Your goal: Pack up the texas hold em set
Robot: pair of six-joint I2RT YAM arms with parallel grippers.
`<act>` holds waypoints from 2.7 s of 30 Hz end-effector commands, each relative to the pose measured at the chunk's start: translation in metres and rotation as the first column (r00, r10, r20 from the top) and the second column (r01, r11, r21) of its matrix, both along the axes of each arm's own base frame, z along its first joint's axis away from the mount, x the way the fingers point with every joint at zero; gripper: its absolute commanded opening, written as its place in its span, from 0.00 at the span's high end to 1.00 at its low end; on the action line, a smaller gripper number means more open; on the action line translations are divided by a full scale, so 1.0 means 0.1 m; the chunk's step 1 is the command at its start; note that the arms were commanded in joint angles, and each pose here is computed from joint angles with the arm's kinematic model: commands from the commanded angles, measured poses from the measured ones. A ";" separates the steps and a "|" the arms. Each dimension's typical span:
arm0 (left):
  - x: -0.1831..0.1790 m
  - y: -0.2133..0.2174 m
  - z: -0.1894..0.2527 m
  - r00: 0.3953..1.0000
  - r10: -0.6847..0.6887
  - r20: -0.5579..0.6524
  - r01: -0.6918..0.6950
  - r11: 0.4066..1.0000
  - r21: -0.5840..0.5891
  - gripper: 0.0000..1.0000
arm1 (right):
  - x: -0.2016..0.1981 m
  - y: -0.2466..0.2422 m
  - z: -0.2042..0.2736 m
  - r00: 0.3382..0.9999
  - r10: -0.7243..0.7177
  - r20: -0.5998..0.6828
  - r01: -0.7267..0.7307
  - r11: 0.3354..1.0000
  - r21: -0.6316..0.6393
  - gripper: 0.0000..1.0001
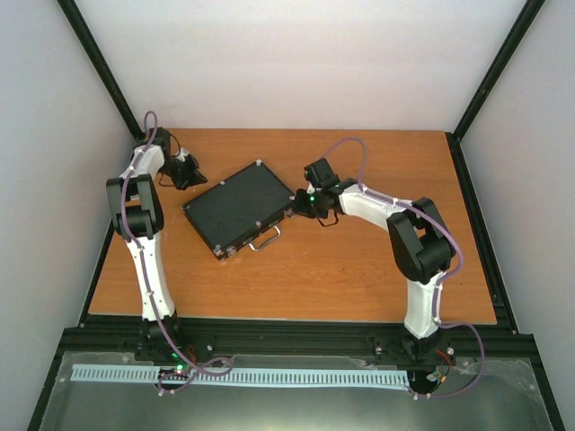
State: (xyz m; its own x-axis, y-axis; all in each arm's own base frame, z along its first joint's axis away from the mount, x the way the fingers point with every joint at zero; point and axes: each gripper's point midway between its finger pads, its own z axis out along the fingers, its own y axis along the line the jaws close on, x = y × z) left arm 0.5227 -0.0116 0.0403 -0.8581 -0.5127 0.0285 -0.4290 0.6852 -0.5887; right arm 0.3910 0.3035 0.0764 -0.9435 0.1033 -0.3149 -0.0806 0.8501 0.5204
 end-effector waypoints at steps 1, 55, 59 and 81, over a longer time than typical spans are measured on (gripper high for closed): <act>0.08 -0.03 0.08 1.000 -0.013 0.025 0.013 1.000 -0.011 0.99 | -0.08 -0.11 -0.08 0.998 -0.043 -0.035 0.043 0.999 -0.003 0.97; 0.01 -0.98 -0.30 0.987 -0.159 -0.028 0.156 0.984 -0.084 0.99 | 0.06 0.19 -0.74 0.999 -0.036 -0.013 0.038 0.975 0.217 0.97; -0.13 -1.11 -0.35 0.983 -0.179 -0.044 0.174 0.979 -0.107 0.99 | 0.11 0.15 -0.76 0.996 -0.092 -0.015 0.093 0.971 0.221 0.97; 0.29 -0.33 0.24 0.992 -0.089 0.095 0.083 0.995 0.059 0.55 | -0.02 -0.49 0.31 0.989 0.086 0.120 -0.066 0.984 -0.164 0.57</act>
State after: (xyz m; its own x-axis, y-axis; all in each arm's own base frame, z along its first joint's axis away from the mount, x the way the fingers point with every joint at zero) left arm 0.5416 -0.0721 0.0381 -0.9118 -0.4103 -0.0188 -0.3201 0.7385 -0.5934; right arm 0.3884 0.2874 0.0775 -0.9232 0.0370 -0.3826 -0.1687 0.8553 0.4900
